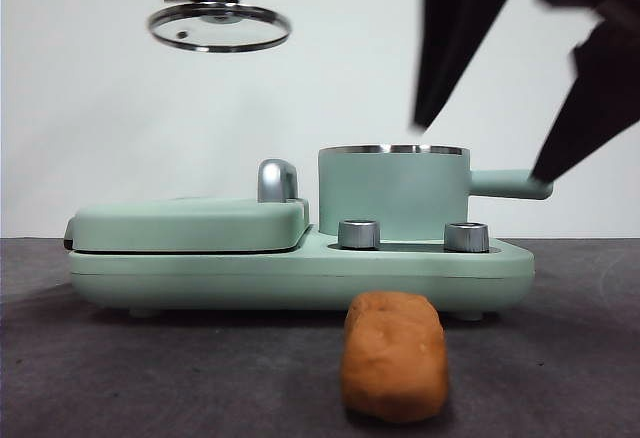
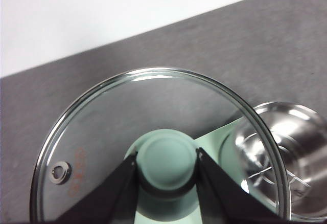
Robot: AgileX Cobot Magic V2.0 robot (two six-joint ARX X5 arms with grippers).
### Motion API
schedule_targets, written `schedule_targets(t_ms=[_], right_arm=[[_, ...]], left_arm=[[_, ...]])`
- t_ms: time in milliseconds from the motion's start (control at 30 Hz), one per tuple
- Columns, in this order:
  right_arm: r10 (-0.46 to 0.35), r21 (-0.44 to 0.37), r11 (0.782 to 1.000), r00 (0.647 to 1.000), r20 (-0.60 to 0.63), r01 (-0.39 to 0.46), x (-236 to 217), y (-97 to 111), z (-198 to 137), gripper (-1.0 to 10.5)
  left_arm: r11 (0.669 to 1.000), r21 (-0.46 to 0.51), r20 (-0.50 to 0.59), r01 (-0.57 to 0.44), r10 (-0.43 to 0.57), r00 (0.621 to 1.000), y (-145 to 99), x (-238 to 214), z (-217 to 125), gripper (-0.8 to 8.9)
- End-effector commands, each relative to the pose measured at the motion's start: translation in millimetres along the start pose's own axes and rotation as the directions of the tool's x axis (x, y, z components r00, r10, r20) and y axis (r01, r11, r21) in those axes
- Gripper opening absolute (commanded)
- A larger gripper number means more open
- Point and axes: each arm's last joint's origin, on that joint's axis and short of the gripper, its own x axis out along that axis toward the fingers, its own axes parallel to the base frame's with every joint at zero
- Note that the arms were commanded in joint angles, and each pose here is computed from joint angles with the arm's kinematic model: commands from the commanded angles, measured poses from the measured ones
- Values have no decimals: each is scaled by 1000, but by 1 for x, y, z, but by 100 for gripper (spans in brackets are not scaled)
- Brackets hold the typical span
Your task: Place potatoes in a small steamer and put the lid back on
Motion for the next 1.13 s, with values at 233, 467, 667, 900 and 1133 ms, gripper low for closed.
schedule_targets(t_ms=[233, 467, 667, 900, 1133], right_arm=[[-52, -24, 998, 993, -102, 50, 56, 28, 14, 464], [-141, -38, 990, 980, -143, 137, 86, 34, 26, 464], [-175, -41, 985, 963, -203, 170, 109, 31, 25, 290], [-179, -53, 984, 962, -209, 171, 113, 31, 27, 62], [-168, -100, 983, 972, -163, 153, 74, 45, 65, 63]], left_arm=[[998, -23, 59, -59, 60, 996, 25, -11, 7, 10], [997, -32, 57, -71, 73, 996, 31, -12, 7, 10], [997, -32, 58, -71, 73, 996, 31, -12, 7, 10], [997, -32, 57, -71, 73, 996, 31, -12, 7, 10], [997, -32, 57, -71, 73, 996, 31, -12, 7, 10]])
